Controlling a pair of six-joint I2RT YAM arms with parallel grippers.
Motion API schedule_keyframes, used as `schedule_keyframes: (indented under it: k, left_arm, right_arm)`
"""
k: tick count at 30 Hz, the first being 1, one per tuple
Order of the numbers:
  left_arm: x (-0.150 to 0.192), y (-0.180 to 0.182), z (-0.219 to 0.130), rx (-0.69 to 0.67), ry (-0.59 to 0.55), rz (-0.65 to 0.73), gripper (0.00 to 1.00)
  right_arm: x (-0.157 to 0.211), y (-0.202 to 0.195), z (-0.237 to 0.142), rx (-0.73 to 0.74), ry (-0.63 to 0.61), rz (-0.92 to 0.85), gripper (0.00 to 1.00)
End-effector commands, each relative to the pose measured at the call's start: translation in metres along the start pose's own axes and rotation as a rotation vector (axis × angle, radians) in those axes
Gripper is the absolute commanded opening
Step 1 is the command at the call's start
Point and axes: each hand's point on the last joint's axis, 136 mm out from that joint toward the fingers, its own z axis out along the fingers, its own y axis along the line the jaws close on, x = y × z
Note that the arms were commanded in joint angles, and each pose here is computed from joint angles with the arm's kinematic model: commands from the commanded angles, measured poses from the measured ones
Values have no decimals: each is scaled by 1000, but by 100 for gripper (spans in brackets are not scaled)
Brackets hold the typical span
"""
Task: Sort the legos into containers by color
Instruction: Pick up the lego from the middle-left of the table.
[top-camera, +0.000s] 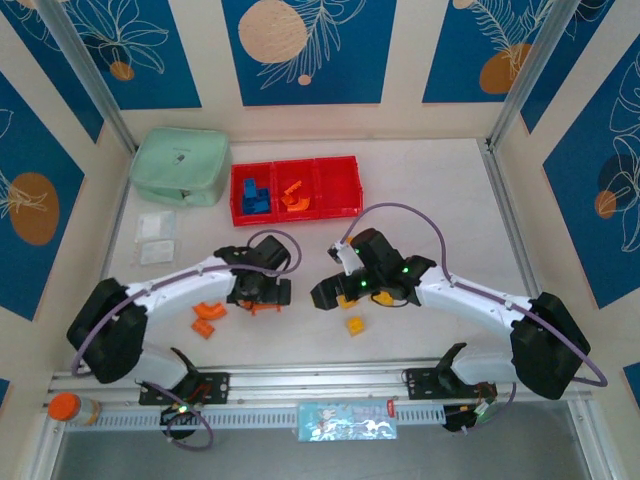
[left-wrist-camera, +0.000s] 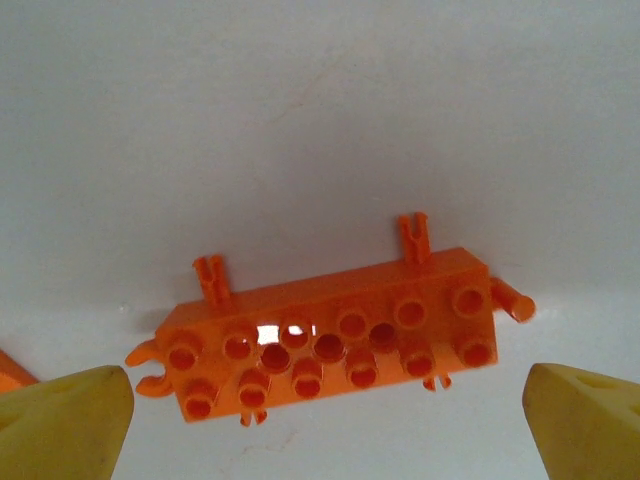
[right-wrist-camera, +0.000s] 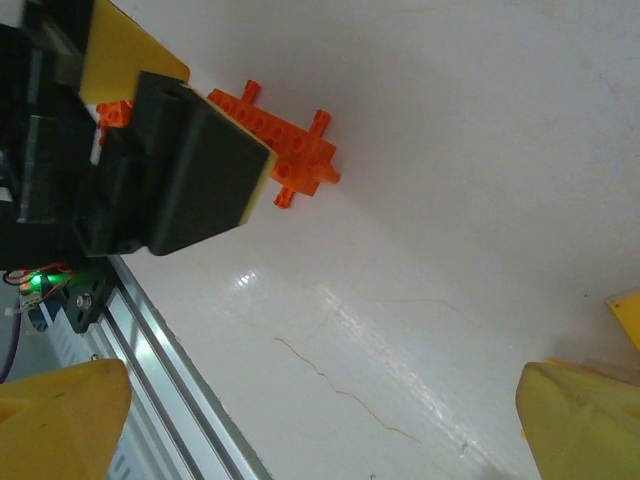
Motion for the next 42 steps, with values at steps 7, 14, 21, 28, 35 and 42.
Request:
schedule_keyframes:
  k: [7, 14, 21, 28, 35, 42]
  left_arm:
    - [-3, 2, 12, -58, 15, 5, 99]
    - [-2, -3, 21, -47, 37, 4, 99]
    - [-2, 1, 25, -90, 51, -5, 99]
    - [-3, -2, 26, -70, 36, -21, 99]
    - [-13, -2, 12, -61, -17, -41, 100]
    - [-16, 0, 6, -54, -45, -56, 93]
  right_arm:
    - [2, -5, -4, 15, -10, 11, 99]
    - [0, -6, -6, 18, -15, 12, 99]
    - [1, -7, -7, 19, -16, 14, 99]
    - [-2, -6, -8, 16, -23, 11, 99]
    - [-6, -4, -10, 15, -28, 7, 99]
    - [-9, -4, -11, 9, -33, 5, 99]
